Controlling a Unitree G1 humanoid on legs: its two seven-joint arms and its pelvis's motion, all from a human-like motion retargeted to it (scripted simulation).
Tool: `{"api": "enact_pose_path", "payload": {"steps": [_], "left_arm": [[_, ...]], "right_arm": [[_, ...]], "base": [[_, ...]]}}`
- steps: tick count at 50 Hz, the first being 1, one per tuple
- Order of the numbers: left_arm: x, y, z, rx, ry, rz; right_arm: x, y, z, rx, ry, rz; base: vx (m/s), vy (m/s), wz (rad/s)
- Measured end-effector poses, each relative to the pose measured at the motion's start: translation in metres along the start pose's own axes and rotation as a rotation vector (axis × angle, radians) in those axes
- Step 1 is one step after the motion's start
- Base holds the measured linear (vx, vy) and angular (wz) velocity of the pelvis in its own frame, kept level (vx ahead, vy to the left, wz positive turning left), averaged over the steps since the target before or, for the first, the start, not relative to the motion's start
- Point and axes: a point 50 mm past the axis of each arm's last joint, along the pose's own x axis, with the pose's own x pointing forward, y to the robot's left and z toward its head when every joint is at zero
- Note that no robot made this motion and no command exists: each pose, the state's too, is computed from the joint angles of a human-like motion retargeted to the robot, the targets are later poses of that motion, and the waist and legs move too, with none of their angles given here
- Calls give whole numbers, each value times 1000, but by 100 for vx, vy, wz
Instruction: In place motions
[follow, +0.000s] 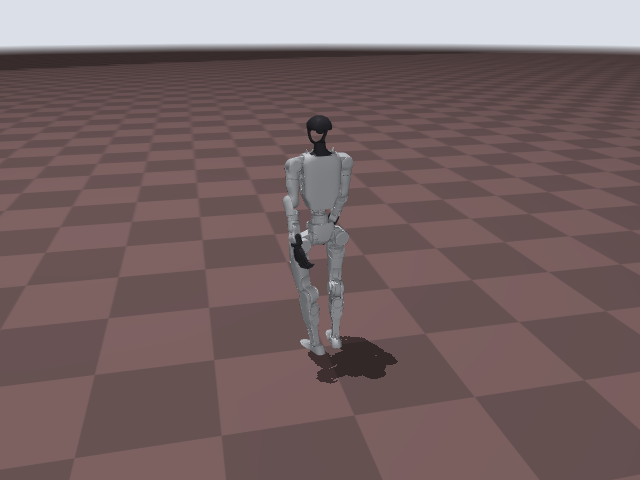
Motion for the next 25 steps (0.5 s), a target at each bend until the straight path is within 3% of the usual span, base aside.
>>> {"api": "enact_pose_path", "payload": {"steps": [10,18,25], "left_arm": [[-24,-36,115,153,-283,12],[-81,-72,220,378,-626,15],[-123,-96,266,457,-858,33]], "right_arm": [[-23,57,-114,96,454,45],[-75,118,-195,420,754,90],[-104,144,-224,635,892,55]], "base": [[0,-1,-42],[-1,-1,46],[0,0,0]]}}
